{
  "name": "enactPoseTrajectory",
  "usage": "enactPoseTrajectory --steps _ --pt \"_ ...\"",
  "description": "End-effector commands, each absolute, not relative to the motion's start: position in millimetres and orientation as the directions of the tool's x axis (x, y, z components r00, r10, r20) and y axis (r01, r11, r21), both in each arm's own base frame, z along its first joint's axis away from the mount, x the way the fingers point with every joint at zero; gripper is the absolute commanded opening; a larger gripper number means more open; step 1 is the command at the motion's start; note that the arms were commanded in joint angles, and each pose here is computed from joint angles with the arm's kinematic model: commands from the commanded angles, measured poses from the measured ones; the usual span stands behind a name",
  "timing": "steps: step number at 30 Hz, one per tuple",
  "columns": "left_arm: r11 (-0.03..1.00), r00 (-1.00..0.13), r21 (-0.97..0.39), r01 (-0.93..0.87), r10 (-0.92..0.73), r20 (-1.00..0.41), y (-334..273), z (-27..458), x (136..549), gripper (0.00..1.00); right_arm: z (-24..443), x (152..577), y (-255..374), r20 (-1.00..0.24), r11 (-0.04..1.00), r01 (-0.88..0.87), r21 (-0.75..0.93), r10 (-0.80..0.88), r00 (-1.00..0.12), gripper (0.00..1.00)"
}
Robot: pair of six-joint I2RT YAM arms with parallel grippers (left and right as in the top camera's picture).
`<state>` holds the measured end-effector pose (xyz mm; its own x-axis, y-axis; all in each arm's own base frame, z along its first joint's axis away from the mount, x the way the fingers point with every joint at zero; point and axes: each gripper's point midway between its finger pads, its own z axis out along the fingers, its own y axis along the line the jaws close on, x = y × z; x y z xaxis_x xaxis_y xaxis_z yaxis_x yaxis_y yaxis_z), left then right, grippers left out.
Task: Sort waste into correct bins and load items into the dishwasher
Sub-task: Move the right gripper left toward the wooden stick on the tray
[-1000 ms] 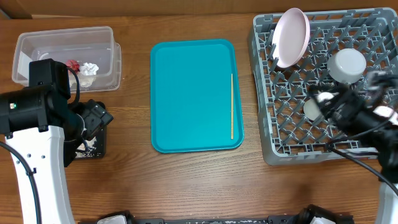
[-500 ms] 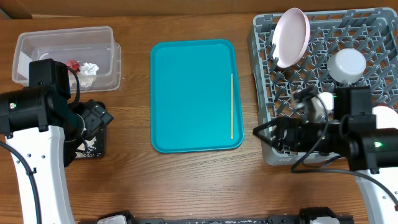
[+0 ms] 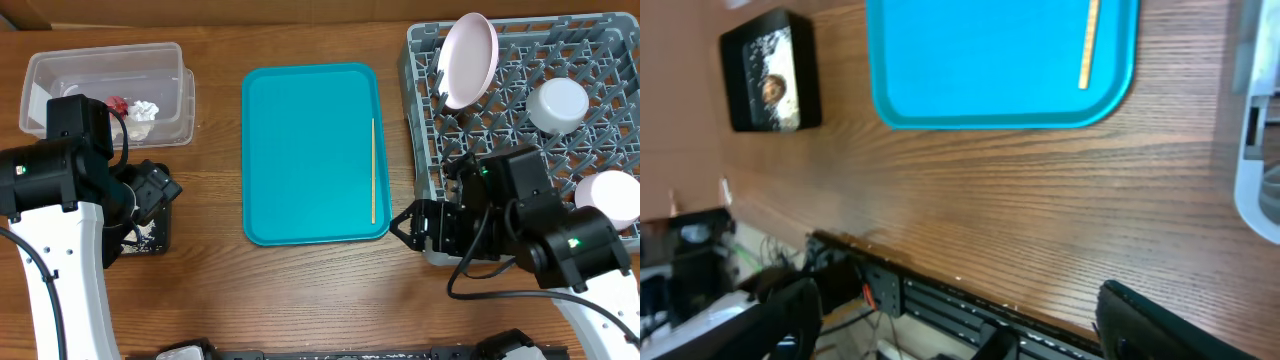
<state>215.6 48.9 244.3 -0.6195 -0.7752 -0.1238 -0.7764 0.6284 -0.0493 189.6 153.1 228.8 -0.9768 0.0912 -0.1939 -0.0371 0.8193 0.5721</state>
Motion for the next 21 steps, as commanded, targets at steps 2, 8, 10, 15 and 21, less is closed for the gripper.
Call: enactPoseTrajectory --steps 2,8,10,15,21 --pt "0.623 -0.615 -0.033 -0.781 -0.778 -0.13 52 243 215 1.0 229 192 155 -0.203 0.833 0.0 0.553 0.135 -0.97 0.94" --pt "0.623 -0.615 -0.033 -0.781 -0.778 -0.13 52 243 215 1.0 230 196 161 -0.201 0.825 0.006 0.566 0.145 -0.969 1.0" --pt "0.623 -0.615 -0.033 -0.781 -0.778 -0.13 52 243 215 1.0 228 197 161 -0.198 0.826 0.009 0.564 0.145 -0.969 1.0" --pt "0.623 -0.615 -0.033 -0.781 -0.778 -0.13 52 243 215 1.0 227 203 164 -0.202 0.824 0.006 0.566 0.146 -0.968 0.96" --pt "0.623 -0.615 -0.033 -0.781 -0.778 -0.13 52 243 215 1.0 237 229 177 -0.285 0.796 -0.052 0.603 0.154 -0.946 1.0"
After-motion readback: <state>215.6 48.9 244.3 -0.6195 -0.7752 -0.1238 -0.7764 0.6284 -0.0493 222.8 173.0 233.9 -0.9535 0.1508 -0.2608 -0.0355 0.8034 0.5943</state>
